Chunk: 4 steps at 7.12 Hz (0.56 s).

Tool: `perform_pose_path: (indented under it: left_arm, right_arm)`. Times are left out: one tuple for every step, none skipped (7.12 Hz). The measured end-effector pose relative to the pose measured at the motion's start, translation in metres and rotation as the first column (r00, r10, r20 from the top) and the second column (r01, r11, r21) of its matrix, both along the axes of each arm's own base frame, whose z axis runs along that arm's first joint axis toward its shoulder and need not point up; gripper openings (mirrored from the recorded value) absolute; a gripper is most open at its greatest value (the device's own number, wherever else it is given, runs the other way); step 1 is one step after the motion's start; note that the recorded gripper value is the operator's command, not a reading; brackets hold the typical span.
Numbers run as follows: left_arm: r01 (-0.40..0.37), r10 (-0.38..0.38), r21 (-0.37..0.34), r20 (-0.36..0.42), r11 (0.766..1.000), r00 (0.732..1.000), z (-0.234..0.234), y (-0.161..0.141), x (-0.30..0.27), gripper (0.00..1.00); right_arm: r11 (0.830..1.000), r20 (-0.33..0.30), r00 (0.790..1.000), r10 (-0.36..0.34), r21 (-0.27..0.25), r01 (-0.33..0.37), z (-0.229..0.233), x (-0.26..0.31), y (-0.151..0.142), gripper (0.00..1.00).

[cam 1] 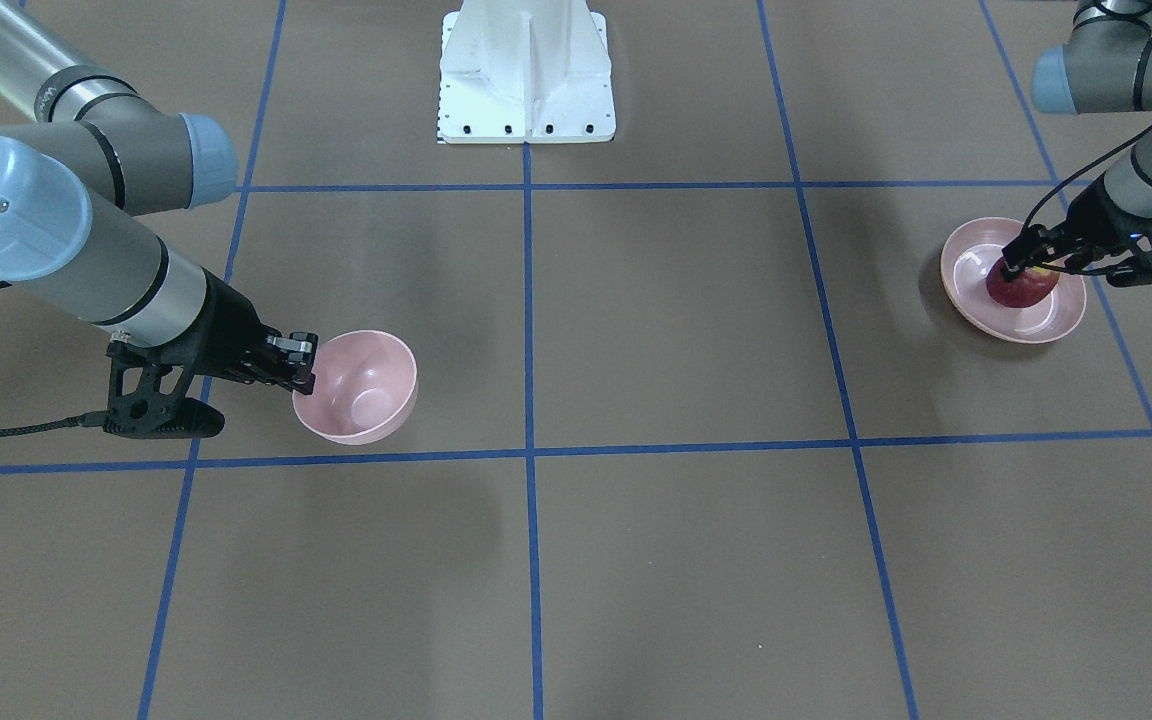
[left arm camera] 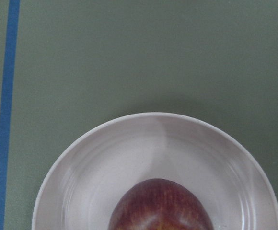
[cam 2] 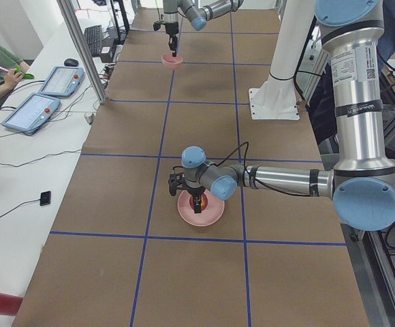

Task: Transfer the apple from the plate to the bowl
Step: 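Slide the pink bowl toward center with right gripper while left arm reaches apple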

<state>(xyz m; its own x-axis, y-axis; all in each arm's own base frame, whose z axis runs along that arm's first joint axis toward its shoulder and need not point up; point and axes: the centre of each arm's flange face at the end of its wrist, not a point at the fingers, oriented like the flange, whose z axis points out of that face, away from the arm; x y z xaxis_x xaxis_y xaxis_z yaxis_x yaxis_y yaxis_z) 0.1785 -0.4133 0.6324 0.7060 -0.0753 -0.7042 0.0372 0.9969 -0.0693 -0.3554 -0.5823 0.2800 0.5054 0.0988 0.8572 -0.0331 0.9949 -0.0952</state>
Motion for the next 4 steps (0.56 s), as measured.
perform_pose_path:
  left_arm:
    - [-0.007,0.007,0.003,-0.001,1.000,1.000,0.0049,0.0008,0.0036,0.88]
    - [-0.011,0.011,0.006,-0.004,1.000,1.000,0.0057,0.0015,0.0059,0.54]
    - [-0.013,0.013,0.007,-0.008,1.000,1.000,0.0044,0.0020,0.0072,0.03]
    - [-0.016,0.016,0.008,-0.013,1.000,1.000,0.0023,0.0029,0.0076,0.00]
  right_arm:
    - [1.000,0.003,1.000,0.000,-0.002,0.000,-0.0036,-0.0030,0.0012,0.00]
    - [1.000,0.002,1.000,0.000,-0.001,0.000,-0.0063,-0.0070,0.0029,0.00]
    - [1.000,-0.001,1.000,0.003,0.002,-0.003,-0.0081,-0.0104,0.0041,0.00]
    - [1.000,-0.003,1.000,0.005,0.002,-0.005,-0.0091,-0.0127,0.0049,0.00]
